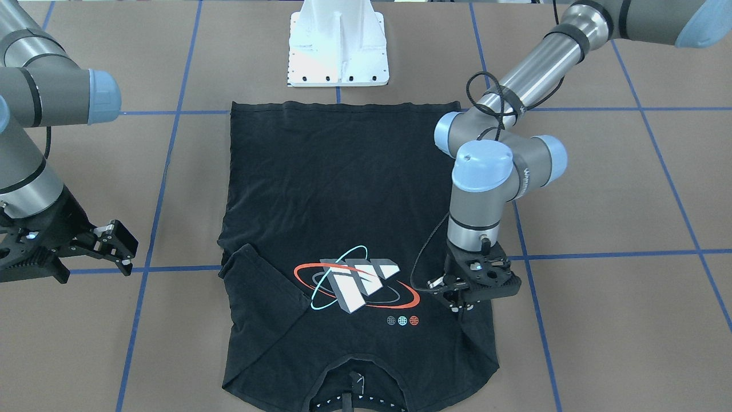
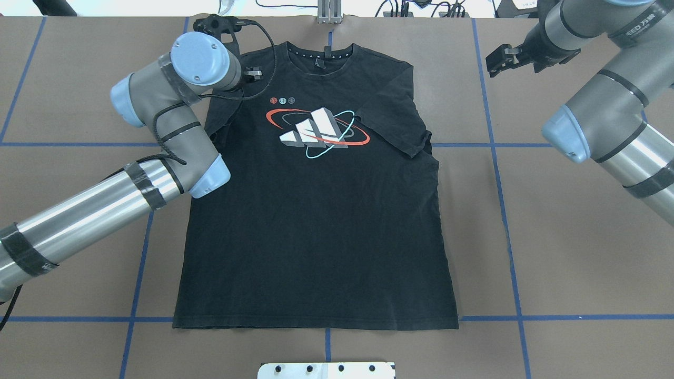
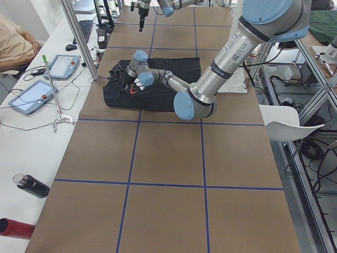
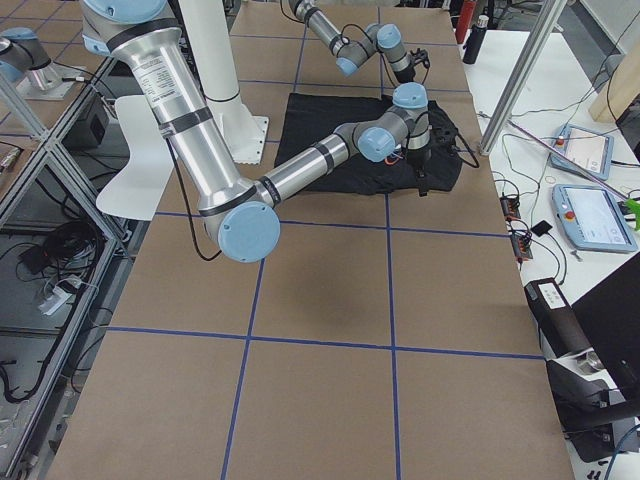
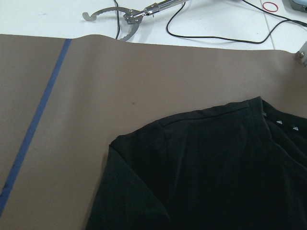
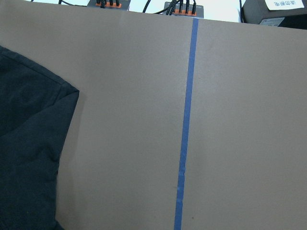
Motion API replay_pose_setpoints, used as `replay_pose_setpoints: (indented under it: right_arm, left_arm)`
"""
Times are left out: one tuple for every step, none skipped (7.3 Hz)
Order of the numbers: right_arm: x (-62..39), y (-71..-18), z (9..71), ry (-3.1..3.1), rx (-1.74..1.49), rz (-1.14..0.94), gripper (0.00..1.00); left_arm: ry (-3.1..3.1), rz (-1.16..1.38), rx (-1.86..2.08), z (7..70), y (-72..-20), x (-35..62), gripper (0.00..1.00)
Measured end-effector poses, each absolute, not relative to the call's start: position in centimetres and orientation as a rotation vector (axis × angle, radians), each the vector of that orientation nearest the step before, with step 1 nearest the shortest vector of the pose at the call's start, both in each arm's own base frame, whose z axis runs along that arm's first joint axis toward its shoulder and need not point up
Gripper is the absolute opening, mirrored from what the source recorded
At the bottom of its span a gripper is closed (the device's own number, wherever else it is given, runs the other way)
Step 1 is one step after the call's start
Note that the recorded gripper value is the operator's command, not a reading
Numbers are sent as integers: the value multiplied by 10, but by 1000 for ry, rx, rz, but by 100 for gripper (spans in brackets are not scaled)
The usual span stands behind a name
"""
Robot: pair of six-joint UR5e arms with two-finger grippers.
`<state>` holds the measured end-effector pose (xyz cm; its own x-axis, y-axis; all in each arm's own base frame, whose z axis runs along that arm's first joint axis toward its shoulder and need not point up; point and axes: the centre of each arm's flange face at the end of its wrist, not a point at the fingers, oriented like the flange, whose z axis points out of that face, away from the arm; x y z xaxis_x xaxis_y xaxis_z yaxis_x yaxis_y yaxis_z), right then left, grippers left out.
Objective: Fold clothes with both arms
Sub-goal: 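Fold the sleeve nearest the left gripper inward over the shirt body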
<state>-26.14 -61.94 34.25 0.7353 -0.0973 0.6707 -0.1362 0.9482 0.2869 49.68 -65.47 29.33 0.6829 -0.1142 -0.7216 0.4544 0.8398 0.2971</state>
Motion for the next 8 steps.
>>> replay_pose_setpoints:
  right_arm:
    - [-262,-619,343,-747,330,22,100]
    - [-262,-619,343,-747,330,21,100]
    - [-262,-619,342,-748,330,22,100]
    - [-263,-619,340,-751,330,26,100]
    - [-265,-618,336,-758,328,38,100]
    - [-270,-613,328,-774,326,59,100]
    - [-281,-600,315,-794,328,83,100]
    - [-299,-579,302,-811,330,114,100]
  left_arm:
    - [754,-335,482,292,-654,504,6]
    - [752,-334,481,293,-654,507,99]
    - [751,-328,484,293,-653,508,100]
    - [757,-316,493,289,-651,506,100]
    - [777,-304,508,280,-645,498,100]
    - [799,-283,532,275,-634,484,100]
    - [814,-232,556,277,-616,466,100]
    - [837,-167,565,282,-593,445,100]
